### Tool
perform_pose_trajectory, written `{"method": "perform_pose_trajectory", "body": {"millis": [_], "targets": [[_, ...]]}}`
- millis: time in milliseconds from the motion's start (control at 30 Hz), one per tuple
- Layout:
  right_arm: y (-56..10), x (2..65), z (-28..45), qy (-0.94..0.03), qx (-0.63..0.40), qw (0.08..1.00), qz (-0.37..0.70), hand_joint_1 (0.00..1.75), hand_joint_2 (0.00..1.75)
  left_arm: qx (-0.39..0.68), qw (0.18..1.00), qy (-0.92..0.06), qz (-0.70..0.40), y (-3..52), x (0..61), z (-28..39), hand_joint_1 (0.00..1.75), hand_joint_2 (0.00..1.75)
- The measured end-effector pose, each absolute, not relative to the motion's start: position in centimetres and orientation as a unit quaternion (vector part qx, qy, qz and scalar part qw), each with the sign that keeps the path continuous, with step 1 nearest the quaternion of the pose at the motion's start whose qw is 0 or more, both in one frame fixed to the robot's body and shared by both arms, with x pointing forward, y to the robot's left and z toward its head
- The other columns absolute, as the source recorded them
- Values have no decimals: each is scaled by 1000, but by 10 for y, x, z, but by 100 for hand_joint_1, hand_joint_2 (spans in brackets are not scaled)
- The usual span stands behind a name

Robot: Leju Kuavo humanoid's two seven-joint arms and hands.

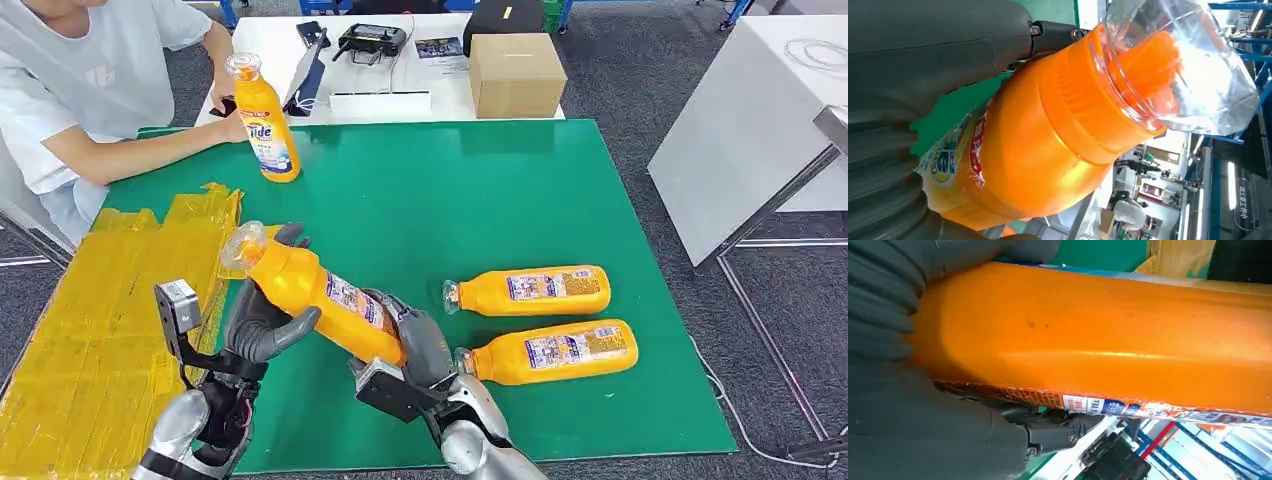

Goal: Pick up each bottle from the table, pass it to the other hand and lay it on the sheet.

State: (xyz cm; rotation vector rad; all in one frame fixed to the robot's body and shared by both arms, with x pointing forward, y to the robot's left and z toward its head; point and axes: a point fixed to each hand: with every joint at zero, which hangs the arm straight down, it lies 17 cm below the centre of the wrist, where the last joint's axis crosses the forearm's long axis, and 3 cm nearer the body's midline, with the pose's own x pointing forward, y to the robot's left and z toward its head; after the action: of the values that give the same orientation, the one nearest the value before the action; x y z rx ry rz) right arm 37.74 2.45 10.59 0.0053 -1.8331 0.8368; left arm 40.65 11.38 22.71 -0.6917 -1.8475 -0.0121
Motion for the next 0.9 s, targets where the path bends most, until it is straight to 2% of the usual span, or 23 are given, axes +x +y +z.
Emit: {"method": "perform_pose_trajectory", "body": {"millis": [900], "targets": [[27,377,103,-767,3,534,356,175,175,-292,552,-781,-6,114,407,227,0,175]]}}
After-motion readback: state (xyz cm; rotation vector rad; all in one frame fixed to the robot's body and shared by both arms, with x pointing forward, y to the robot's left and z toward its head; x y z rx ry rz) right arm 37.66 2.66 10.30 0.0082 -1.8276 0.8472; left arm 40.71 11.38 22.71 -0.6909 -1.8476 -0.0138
